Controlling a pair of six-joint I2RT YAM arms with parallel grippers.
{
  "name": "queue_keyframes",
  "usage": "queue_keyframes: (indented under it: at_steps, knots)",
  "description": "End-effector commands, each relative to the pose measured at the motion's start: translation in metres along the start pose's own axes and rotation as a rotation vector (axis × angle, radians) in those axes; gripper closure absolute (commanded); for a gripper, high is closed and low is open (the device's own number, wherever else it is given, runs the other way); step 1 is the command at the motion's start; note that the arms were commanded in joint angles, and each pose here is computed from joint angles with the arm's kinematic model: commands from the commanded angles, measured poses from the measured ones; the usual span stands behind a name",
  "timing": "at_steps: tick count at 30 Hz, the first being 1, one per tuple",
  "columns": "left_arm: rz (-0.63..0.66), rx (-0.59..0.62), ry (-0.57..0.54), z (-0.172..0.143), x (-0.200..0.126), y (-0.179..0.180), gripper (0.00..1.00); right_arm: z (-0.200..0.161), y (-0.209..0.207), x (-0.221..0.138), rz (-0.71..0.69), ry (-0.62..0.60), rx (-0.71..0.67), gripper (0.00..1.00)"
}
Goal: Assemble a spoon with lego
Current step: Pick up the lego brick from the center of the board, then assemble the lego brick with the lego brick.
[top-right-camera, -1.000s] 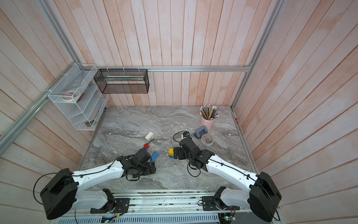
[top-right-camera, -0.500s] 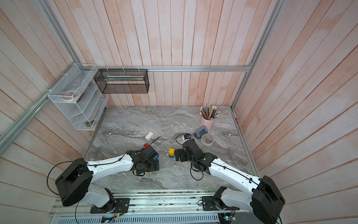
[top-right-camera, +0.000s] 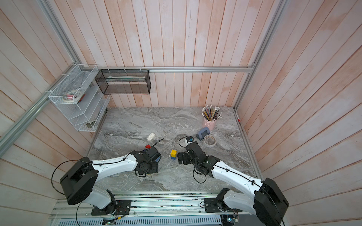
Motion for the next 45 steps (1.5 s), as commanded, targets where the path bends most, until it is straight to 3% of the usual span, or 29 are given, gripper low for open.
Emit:
queue_keyframes:
  at_steps: [1, 6, 16, 27, 35, 45]
  knots:
    - [0.040, 0.043, 0.038, -0.007, 0.010, 0.006, 0.35, 0.000, -0.001, 0.000, 0.015, -0.010, -0.004, 0.02]
    - [0.005, 0.091, -0.009, -0.006, -0.004, 0.007, 0.35, 0.000, -0.003, 0.002, 0.000, -0.006, -0.006, 0.02]
    - [-0.086, 0.237, -0.141, 0.013, -0.079, -0.003, 0.35, 0.009, -0.020, 0.002, -0.003, -0.013, 0.060, 0.02]
    - [-0.275, 0.459, -0.251, 0.067, -0.160, -0.062, 0.35, 0.002, -0.054, 0.004, -0.010, 0.018, 0.176, 0.02]
    - [-0.280, 0.578, -0.189, 0.100, -0.153, -0.111, 0.35, -0.006, -0.063, 0.012, -0.017, 0.049, 0.185, 0.02]
    - [-0.225, 0.574, -0.055, 0.114, -0.108, -0.133, 0.35, -0.011, -0.067, 0.018, -0.016, 0.082, 0.199, 0.02]
Point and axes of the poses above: each gripper's point midway between its finger pads, its own x axis out along the fingers, its own y axis along the line the jaws close on, z = x × y, the point moved 10 cm from there along -x, back along the fingers, and after that the axes turned 5 degrees about x, right-handed, at the moved point
